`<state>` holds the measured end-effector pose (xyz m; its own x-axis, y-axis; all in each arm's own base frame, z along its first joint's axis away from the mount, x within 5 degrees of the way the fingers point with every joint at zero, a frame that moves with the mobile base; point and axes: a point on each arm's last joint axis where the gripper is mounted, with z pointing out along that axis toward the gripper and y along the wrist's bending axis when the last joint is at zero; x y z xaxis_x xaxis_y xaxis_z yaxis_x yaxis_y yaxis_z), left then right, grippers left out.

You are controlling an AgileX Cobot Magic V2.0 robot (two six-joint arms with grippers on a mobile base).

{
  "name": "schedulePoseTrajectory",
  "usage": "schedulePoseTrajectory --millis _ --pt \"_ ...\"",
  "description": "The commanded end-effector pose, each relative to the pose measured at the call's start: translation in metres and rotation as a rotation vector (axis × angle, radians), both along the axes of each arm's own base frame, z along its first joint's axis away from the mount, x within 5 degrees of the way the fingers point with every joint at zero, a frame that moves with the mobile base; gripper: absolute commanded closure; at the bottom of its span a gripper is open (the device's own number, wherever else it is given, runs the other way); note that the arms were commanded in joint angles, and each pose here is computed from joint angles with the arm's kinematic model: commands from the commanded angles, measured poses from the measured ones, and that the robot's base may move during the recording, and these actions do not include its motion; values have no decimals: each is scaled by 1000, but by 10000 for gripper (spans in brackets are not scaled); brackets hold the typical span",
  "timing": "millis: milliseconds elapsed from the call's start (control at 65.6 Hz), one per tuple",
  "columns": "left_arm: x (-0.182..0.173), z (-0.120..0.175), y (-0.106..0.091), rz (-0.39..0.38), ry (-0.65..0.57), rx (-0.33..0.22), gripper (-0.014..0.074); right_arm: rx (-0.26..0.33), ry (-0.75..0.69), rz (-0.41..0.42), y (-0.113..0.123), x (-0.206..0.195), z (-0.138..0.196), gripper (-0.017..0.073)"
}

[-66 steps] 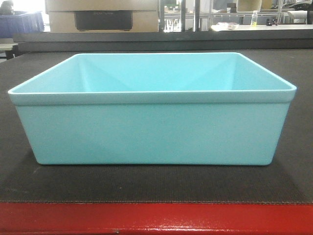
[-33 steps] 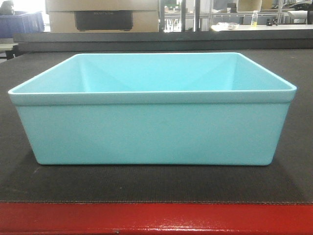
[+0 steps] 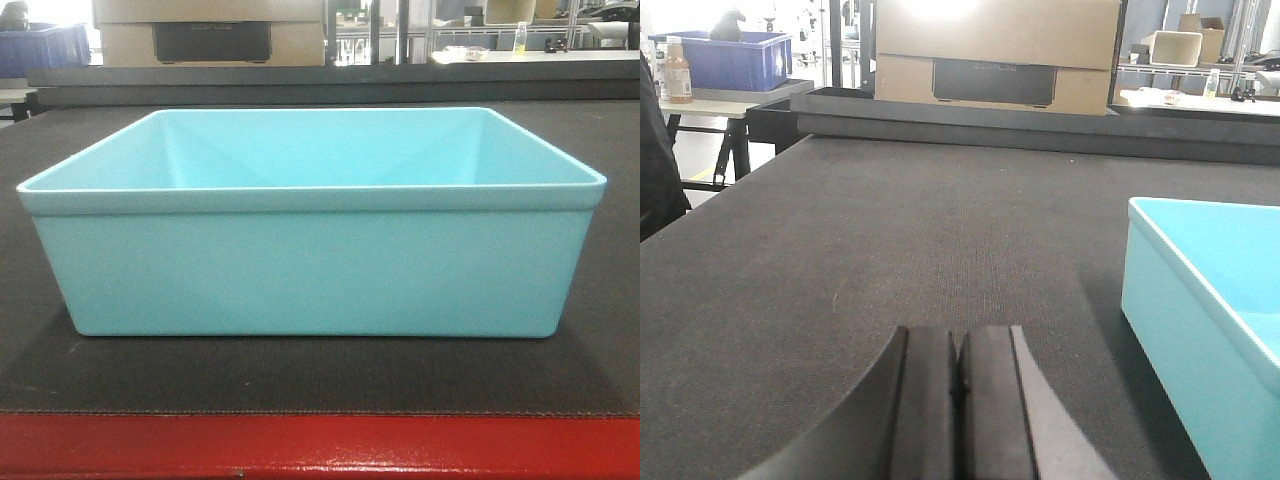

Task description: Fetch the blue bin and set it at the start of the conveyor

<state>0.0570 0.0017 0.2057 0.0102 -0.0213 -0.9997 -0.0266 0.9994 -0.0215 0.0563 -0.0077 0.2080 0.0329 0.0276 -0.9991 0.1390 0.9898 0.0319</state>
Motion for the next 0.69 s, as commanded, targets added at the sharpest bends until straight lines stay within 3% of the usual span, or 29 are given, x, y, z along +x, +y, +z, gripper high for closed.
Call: schedulePoseTrajectory --millis 0,671 --pt "-1 3 0 1 -25 -3 704 -6 -28 -8 0 -1 3 721" --pt "-1 3 0 1 -25 -3 704 -6 -28 -8 0 -1 3 721"
